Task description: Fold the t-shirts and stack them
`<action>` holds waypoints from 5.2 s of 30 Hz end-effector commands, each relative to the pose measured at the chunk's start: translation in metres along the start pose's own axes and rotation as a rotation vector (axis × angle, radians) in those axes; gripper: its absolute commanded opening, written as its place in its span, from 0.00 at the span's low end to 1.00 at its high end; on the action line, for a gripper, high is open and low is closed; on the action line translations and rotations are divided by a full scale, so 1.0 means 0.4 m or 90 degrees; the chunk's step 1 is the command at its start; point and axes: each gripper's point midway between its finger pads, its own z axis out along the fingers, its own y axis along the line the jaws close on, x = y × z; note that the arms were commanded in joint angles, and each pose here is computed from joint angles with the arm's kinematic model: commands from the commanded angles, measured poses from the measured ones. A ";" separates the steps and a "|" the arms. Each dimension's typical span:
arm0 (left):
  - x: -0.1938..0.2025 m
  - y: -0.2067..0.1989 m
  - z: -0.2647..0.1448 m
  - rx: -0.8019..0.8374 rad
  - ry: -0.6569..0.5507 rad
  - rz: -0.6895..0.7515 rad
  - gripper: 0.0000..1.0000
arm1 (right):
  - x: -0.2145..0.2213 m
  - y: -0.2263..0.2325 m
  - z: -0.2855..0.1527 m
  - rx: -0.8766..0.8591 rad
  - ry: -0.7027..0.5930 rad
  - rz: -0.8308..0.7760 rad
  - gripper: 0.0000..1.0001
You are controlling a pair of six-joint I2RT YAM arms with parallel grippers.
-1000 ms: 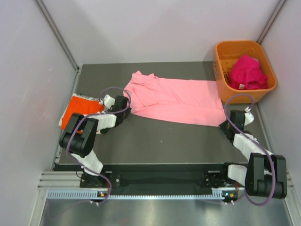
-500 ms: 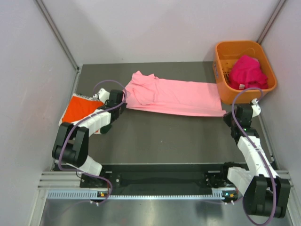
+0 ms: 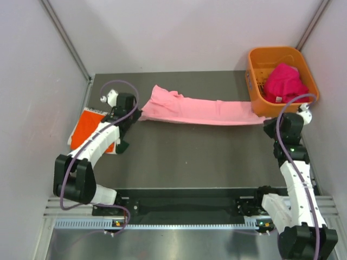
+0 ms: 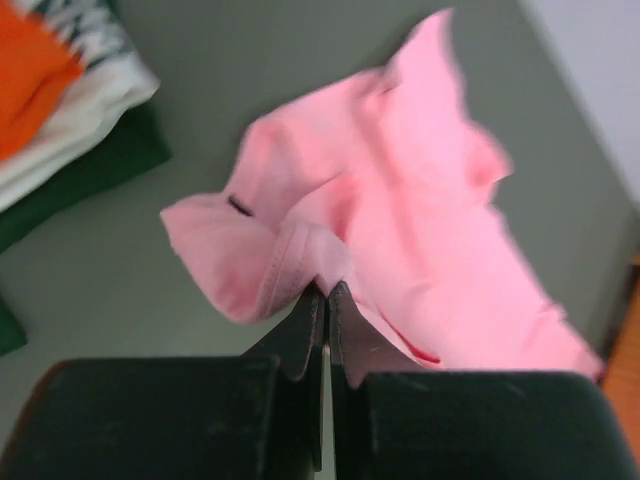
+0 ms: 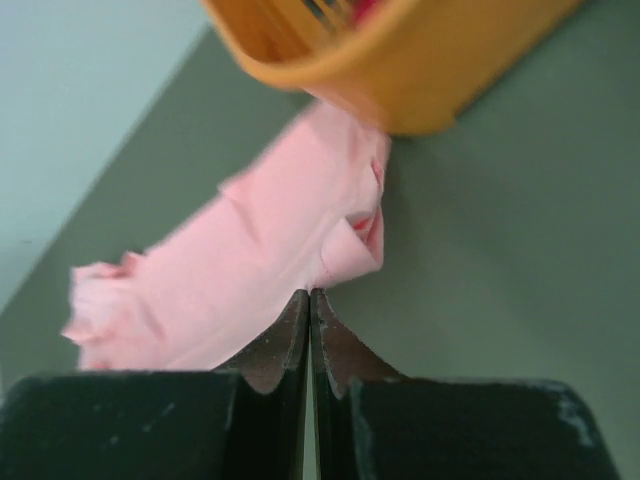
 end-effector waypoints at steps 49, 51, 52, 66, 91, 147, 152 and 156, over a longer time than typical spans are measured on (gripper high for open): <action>-0.456 -0.397 -0.153 0.338 -0.087 -0.001 0.00 | -0.327 0.549 0.066 -0.366 0.069 0.008 0.00; -0.432 -0.356 -0.116 0.323 -0.096 -0.006 0.00 | -0.236 0.491 0.126 -0.342 0.123 0.020 0.00; -0.416 -0.334 -0.109 0.316 -0.095 -0.007 0.00 | -0.214 0.481 0.141 -0.343 0.130 0.020 0.00; -0.048 0.033 -0.052 0.207 0.052 0.041 0.00 | 0.161 0.096 0.190 -0.158 0.233 -0.017 0.00; 0.169 0.343 -0.212 0.095 0.099 0.054 0.26 | 0.232 -0.184 -0.029 0.038 0.136 -0.050 0.12; -0.156 -0.176 0.516 0.172 0.121 0.219 0.91 | 0.179 0.264 0.511 0.055 0.168 -0.470 0.36; -0.132 -0.176 0.558 0.165 0.161 0.236 0.82 | 0.188 0.261 0.502 0.038 0.162 -0.457 0.35; -0.079 -0.174 0.586 0.173 0.203 0.239 0.77 | 0.181 0.269 0.488 0.028 0.157 -0.453 0.35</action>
